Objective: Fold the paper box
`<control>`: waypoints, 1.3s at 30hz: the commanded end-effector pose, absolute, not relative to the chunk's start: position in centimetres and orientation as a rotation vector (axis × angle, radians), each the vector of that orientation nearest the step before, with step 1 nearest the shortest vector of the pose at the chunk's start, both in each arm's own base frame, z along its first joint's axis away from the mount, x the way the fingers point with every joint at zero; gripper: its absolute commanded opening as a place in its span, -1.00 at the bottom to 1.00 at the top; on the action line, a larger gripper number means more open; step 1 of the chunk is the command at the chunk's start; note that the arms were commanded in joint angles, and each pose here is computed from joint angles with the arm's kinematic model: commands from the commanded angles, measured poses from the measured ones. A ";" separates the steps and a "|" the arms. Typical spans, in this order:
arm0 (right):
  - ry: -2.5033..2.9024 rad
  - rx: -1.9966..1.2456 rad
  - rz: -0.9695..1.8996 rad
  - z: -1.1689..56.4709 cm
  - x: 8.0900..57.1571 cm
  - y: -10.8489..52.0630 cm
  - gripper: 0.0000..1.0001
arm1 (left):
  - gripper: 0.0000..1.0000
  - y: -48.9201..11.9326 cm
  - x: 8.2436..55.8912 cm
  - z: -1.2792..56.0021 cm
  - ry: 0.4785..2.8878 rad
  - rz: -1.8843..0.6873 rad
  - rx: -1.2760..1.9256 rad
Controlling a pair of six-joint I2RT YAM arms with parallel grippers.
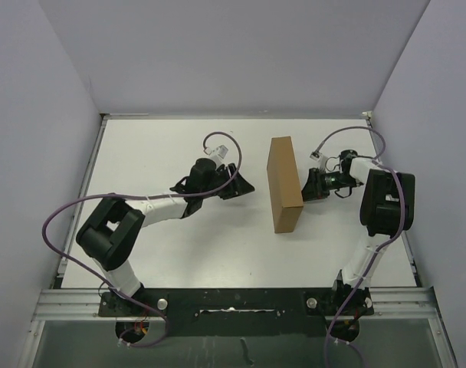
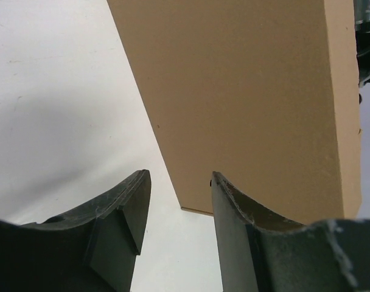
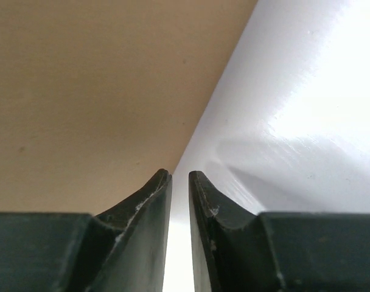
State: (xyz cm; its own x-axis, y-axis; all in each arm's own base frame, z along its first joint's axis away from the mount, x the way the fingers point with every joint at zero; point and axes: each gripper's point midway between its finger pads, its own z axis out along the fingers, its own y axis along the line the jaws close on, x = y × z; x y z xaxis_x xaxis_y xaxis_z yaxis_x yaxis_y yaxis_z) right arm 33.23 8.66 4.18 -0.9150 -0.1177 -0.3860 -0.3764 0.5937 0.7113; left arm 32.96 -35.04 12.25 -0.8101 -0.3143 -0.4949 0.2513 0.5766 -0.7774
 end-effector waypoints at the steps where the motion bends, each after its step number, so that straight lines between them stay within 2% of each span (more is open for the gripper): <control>1: 2.421 -0.437 1.173 7.3 34.2 8.4 -0.66 | -0.15 -35.8 33.5 14.6 2.145 -1.191 -0.006; 5: 2.392 -0.409 1.244 7.8 34.0 9.1 -0.89 | -0.18 -36.0 33.0 15.4 2.131 -1.155 -0.008; 10: 2.384 -0.385 1.297 7.7 33.8 9.8 -0.95 | -0.20 -36.6 32.6 16.2 2.127 -1.122 0.003; 27: 2.396 -0.366 1.370 6.9 33.4 11.5 -0.94 | -0.19 -39.3 32.2 18.1 2.114 -1.081 0.079; 39: 2.389 -0.481 1.436 7.5 31.9 15.5 -0.92 | -0.18 -39.9 31.9 20.0 2.081 -1.016 0.163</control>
